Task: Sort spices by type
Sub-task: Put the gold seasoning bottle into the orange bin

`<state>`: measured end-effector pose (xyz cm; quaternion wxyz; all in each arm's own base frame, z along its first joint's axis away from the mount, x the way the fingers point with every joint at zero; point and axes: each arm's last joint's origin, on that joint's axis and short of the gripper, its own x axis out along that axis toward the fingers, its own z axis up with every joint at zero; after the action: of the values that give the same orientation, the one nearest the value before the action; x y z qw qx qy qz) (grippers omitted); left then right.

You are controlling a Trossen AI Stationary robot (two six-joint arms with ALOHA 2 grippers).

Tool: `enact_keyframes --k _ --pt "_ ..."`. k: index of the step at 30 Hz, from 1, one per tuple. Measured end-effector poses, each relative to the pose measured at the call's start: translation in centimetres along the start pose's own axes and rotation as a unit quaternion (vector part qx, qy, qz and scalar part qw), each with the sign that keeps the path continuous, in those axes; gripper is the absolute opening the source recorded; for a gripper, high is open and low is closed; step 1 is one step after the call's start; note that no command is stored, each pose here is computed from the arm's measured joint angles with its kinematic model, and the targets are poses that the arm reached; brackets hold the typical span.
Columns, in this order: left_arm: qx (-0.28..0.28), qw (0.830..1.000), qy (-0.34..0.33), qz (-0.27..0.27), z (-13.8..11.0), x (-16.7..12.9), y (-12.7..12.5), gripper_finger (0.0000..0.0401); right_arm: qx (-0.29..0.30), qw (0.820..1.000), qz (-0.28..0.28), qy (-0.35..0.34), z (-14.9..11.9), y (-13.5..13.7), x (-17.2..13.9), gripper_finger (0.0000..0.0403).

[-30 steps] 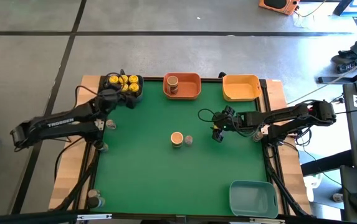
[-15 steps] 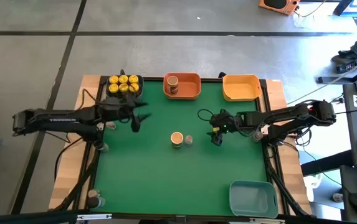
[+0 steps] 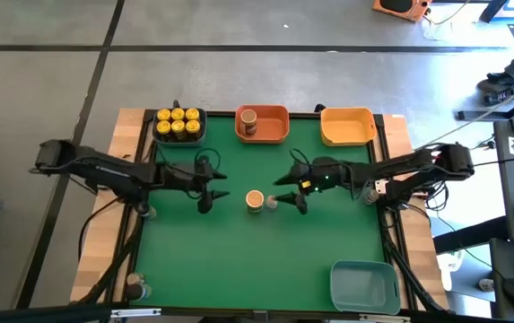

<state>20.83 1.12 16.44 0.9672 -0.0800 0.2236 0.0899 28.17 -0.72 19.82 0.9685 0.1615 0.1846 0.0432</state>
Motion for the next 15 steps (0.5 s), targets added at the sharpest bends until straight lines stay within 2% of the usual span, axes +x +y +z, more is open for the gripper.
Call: enact_keyframes --k 5,8,15 --pt "0.009 1.0 0.011 -0.016 -0.8 1.1 -0.9 0.0278 0.002 0.999 -0.026 -0.031 0.4 0.5 2.2 0.0287" --pt "0.007 0.999 0.028 -0.02 -1.4 1.6 -1.2 0.0278 -0.006 0.999 -0.017 -0.036 1.2 1.7 3.6 0.0287" --pt "0.014 0.999 0.039 -0.033 -2.2 2.4 -2.0 0.0278 -0.054 0.998 -0.024 -0.037 2.7 3.4 5.8 0.0287"
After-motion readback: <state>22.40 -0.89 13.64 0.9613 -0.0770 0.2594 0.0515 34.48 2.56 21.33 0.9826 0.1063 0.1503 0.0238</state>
